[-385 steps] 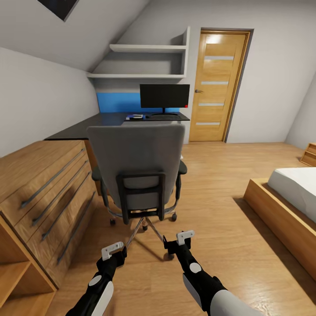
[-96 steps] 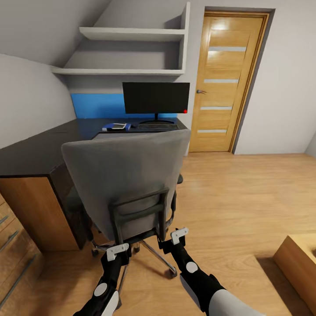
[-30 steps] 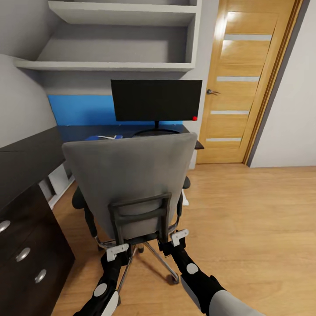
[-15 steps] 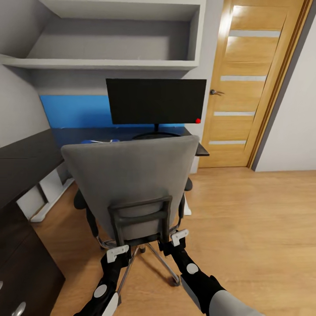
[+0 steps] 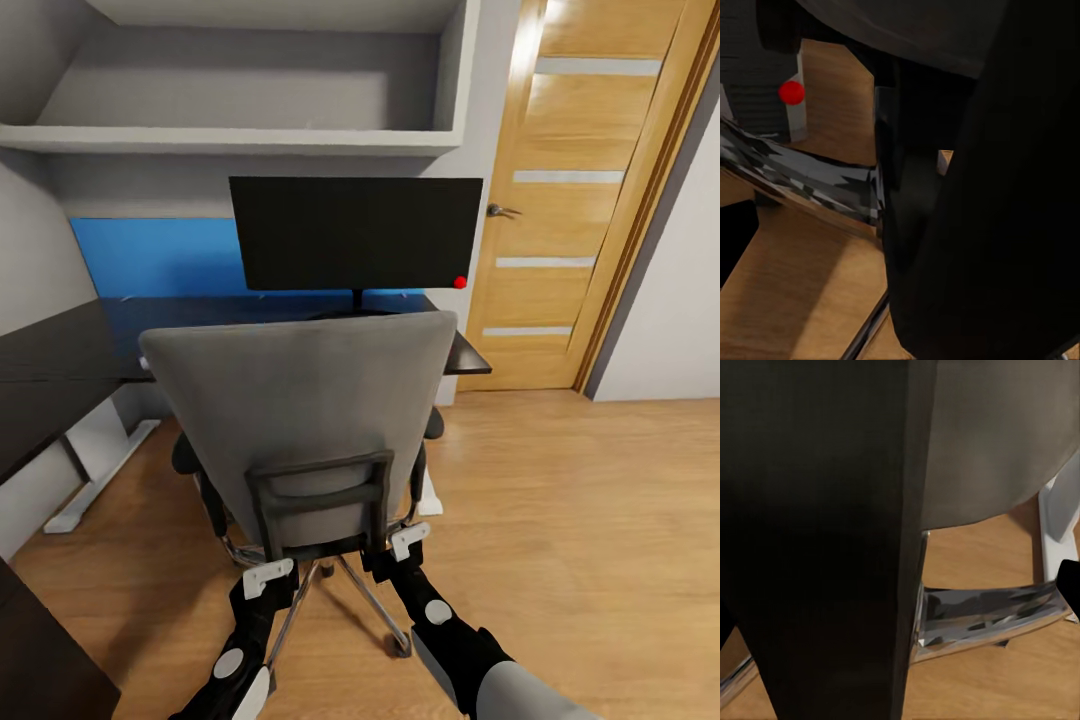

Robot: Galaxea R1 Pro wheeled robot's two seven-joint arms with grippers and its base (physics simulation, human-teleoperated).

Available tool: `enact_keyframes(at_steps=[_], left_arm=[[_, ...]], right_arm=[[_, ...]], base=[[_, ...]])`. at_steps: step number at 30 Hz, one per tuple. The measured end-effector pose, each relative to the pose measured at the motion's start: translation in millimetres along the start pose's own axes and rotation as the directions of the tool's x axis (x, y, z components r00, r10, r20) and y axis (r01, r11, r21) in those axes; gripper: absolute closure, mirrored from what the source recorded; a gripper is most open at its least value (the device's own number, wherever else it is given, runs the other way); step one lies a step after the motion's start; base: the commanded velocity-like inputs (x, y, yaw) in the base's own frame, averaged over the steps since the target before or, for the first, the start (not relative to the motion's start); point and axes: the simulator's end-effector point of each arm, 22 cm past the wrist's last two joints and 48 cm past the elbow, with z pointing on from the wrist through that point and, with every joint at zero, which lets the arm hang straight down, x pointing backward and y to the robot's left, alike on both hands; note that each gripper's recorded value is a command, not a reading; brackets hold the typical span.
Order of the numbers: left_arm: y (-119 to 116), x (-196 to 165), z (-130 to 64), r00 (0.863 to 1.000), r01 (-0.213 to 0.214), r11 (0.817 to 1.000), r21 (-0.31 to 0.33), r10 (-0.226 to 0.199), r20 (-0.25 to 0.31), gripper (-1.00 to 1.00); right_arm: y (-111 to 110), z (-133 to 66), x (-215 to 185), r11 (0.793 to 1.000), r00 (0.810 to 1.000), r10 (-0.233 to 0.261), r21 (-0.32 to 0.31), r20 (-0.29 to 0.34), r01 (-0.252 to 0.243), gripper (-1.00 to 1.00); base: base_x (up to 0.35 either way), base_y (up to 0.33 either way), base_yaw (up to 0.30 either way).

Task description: In the bedroom, organize the workspace by keeping the computer under the desk, ensuring the monitor is on the desk, placing the keyboard on the desk next to the monitor, placing the mouse on the desk next to the keyboard, moving the folder from the swivel chair onto the desk next to the mouse, stacking the notebook on top of the folder with the pen on top of the notebook, and positioning the swivel chair next to the desk.

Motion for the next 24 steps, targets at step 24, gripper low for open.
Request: enact_keyframes(at_steps=[24], left_arm=[[-0.1,0.8,0.2,1.000,0.002,1.000,0.000,-0.002,-0.002,-1.00]], right_arm=[[-0.6,0.4,-0.6,1.000,1.000,0.002,0.002,0.002,-0.002,-1.00]], base=[[0.122,0.000,0.000]])
